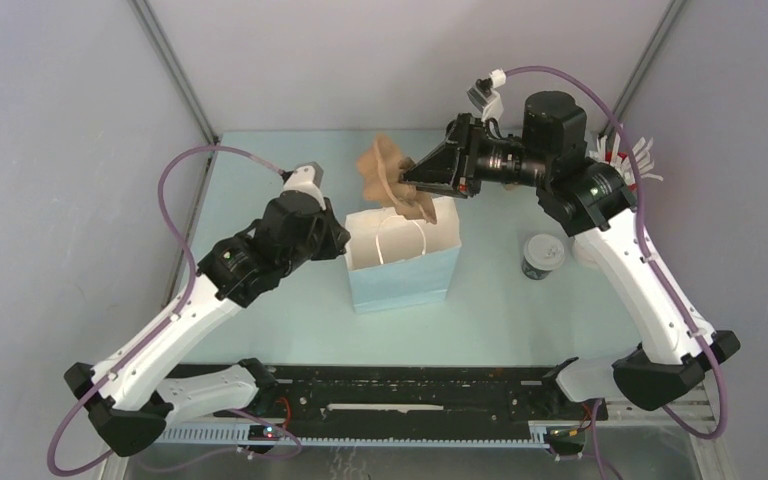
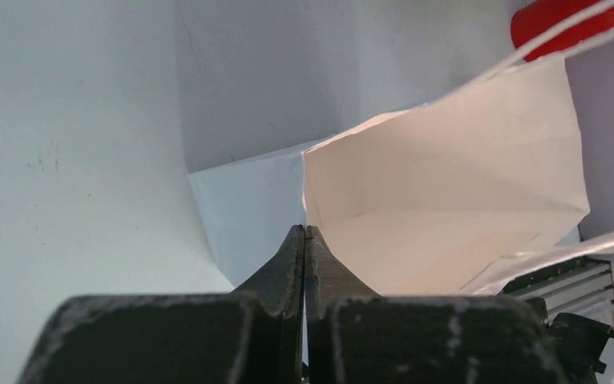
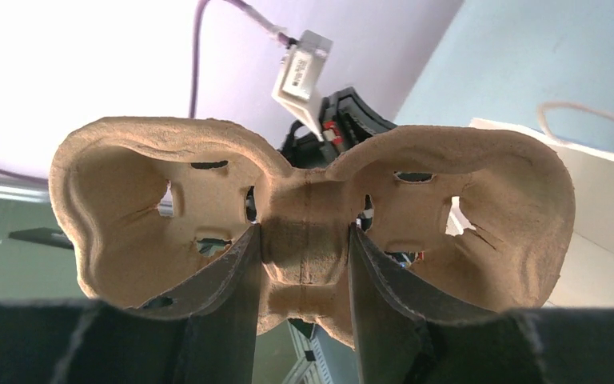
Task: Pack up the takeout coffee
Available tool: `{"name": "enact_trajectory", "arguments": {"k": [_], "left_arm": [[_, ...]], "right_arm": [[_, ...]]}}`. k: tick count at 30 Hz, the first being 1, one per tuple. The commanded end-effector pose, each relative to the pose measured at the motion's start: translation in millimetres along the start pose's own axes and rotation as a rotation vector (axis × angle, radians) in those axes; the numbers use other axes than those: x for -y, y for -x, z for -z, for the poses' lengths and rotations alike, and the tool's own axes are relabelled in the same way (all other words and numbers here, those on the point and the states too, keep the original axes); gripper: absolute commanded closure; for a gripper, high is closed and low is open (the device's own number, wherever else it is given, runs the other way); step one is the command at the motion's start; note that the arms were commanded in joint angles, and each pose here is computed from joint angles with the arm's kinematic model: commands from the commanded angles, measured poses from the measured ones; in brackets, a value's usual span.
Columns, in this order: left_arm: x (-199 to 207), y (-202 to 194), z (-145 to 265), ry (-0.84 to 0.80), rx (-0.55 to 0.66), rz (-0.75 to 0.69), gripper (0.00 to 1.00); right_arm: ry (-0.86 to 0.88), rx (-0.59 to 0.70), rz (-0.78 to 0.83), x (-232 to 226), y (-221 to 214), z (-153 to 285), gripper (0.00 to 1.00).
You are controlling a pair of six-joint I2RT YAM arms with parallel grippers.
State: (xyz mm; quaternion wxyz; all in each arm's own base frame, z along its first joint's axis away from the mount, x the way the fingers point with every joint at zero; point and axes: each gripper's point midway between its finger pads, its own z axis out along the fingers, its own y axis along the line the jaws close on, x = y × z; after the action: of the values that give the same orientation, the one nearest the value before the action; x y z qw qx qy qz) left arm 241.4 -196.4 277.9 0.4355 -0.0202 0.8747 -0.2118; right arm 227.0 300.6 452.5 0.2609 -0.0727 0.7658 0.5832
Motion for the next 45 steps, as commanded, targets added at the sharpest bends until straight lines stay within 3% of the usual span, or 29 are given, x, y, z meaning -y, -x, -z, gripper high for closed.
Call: {"name": "enact_trajectory", "arguments": {"k": [1,6,13,22,34,45], "left_arm": [[3.1,20.6,10.6,-0.034,0.114,0.018,1.0],[7.8,30.9,15.9,-0.072,0.172,0.028,1.0],[4.7,34.3,19.4,-0.073,0.207,0.048,1.0],[-2.9,32.2,18.1,-0.044,0.22,0.091,1.0],[-6.7,28.8,17.3,-0.032,0.221,0.14,1.0],[-5.4,24.5,16.4,-0.053,0.218,0.155,1.0]], "right_arm": [[0.111,0.07,0.051,-40.6,7.9,2.9,0.78],[0.192,0.07,0.063,-65.8,2.6,-26.4,0.78],[0.125,0.148,0.088,-56.1,-11.9,-56.5,0.78],[0.064,0.164,0.031,-22.3,-44.5,-38.0,0.77],[-0.055,0.154,-0.169,5.4,-73.8,-27.1,0.76],[-0.322,0.245,-0.097,67.3,-69.3,-24.8,0.74]]}}
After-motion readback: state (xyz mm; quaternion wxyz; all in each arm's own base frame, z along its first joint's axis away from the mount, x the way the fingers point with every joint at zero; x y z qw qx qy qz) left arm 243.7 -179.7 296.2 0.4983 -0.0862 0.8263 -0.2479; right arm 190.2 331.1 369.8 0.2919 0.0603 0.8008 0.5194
